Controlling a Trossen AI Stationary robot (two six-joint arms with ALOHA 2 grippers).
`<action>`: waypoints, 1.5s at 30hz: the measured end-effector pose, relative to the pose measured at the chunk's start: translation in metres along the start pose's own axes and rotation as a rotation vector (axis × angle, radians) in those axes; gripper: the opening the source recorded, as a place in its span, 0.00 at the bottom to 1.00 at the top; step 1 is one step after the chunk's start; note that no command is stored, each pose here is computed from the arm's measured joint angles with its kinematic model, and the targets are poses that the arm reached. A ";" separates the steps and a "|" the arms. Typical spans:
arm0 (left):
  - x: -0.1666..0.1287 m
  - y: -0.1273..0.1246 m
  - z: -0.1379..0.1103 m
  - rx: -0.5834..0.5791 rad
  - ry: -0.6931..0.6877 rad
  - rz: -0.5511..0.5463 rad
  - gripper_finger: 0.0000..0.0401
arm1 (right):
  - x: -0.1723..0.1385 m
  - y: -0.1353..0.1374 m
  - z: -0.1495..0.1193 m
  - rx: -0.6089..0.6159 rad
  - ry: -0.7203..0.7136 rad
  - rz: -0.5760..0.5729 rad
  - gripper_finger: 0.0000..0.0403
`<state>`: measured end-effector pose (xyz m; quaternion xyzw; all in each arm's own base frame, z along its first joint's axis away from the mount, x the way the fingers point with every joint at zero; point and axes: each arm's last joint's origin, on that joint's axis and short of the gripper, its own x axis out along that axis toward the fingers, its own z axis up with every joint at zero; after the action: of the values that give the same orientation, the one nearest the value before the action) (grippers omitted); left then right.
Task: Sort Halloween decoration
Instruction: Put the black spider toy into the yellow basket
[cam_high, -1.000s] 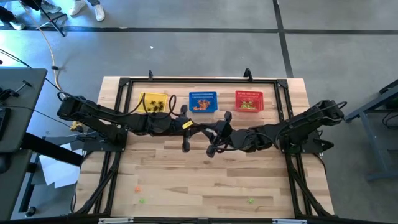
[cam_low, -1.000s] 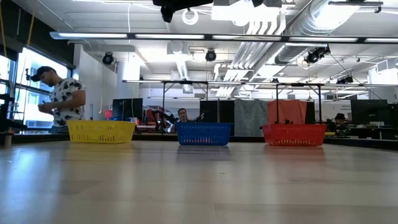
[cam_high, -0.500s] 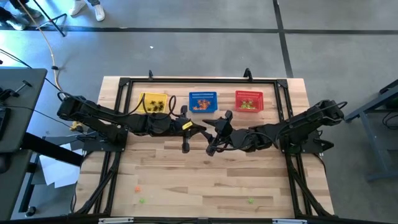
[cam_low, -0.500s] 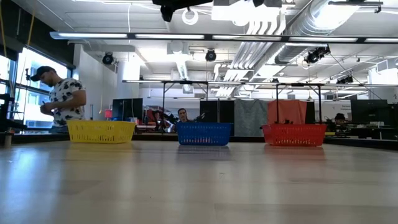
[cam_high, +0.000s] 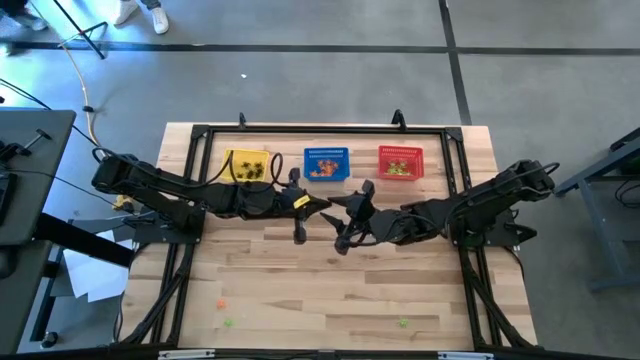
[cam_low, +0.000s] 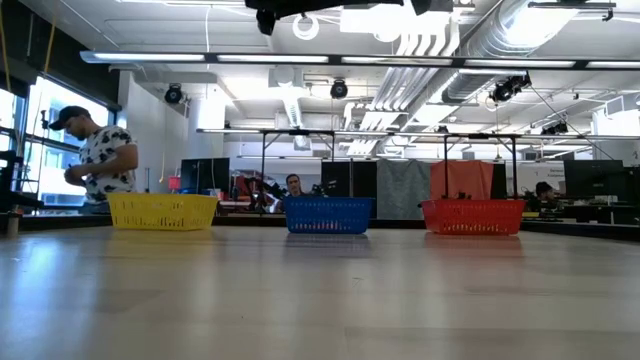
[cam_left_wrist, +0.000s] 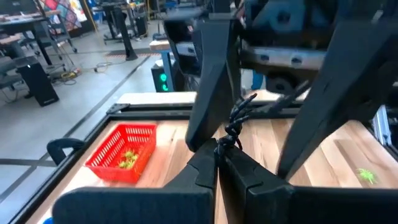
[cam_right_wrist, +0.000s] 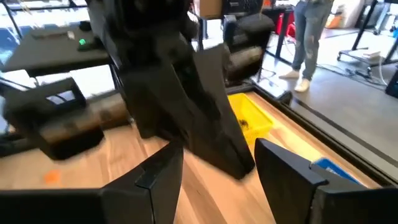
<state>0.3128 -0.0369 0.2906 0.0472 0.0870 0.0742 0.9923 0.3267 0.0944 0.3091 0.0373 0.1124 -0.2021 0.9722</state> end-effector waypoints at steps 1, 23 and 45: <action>0.000 0.000 0.001 -0.002 -0.007 0.003 0.00 | -0.001 -0.001 0.000 -0.001 0.008 -0.005 0.48; -0.073 0.079 -0.014 0.038 0.467 0.577 0.00 | -0.036 -0.029 -0.041 0.091 0.433 -0.220 0.48; -0.099 0.191 -0.156 -0.480 0.953 0.608 0.00 | -0.042 -0.033 -0.048 0.120 0.483 -0.288 0.48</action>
<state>0.1618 0.1487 0.1741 -0.1933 0.4845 0.3846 0.7616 0.2659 0.0863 0.2711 0.1255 0.3328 -0.3294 0.8746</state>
